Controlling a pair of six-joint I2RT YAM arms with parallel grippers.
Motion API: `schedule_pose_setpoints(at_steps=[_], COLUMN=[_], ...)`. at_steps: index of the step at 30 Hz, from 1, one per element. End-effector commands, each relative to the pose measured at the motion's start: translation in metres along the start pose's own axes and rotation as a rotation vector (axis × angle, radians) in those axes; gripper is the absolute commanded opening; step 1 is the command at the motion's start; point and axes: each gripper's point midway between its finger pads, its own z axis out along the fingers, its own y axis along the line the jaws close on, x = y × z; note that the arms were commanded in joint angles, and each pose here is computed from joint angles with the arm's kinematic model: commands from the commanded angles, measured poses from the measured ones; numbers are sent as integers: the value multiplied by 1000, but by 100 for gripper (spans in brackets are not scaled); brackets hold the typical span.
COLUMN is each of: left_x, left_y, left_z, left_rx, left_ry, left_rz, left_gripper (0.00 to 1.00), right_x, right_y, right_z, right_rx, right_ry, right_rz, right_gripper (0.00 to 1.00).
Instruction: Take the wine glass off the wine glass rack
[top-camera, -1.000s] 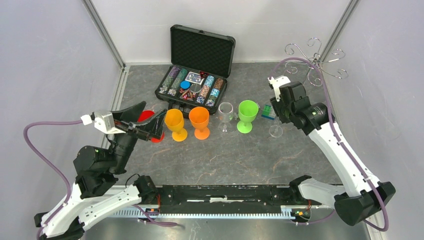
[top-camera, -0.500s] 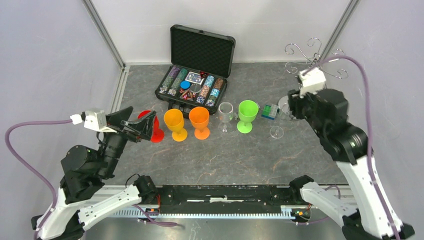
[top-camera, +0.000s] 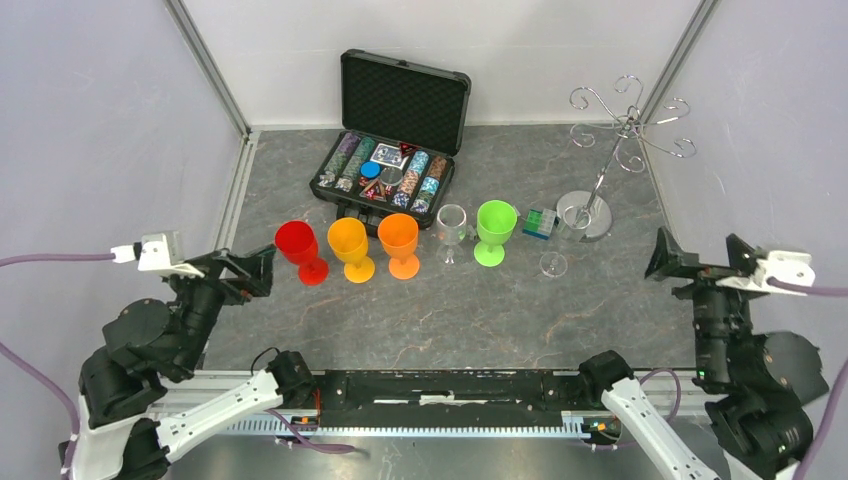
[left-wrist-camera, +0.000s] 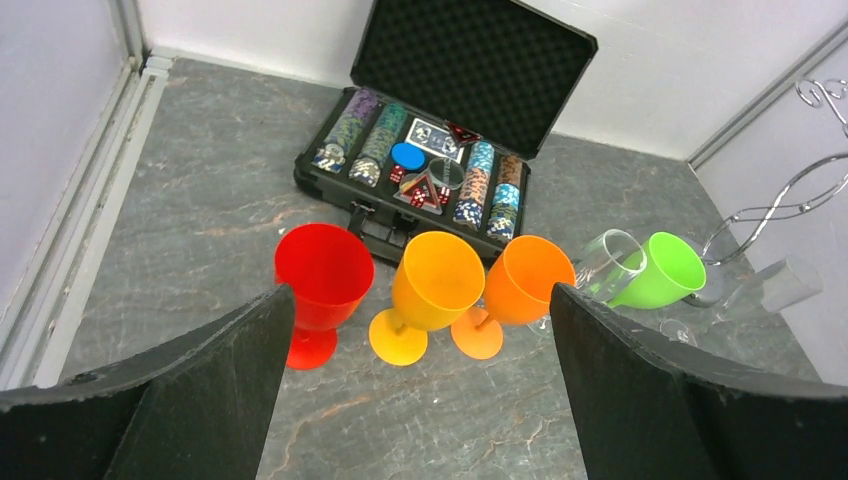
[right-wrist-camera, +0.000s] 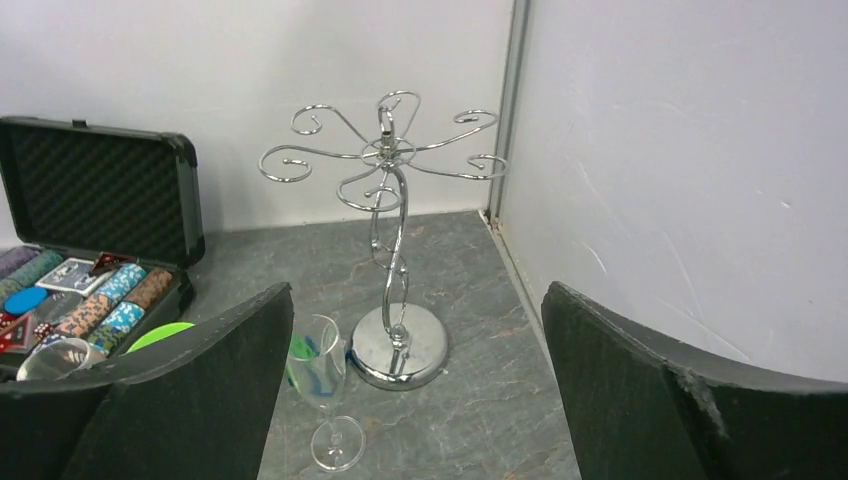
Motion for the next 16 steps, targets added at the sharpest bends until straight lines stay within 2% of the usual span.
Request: schedule_pose_setpoints(at_steps=[1, 16], left_x=[-1, -13], left_y=[27, 27], left_z=[-17, -25], left_rx=[-67, -24], left_ry=[-4, -19], left_rz=[-97, -93], left_gripper=[100, 100], right_x=[-15, -17], right_y=[-19, -33], right_z=[-13, -23], right_rx=[64, 123], right_ry=[-79, -128], right_rz=[49, 123], right_gripper=[98, 98])
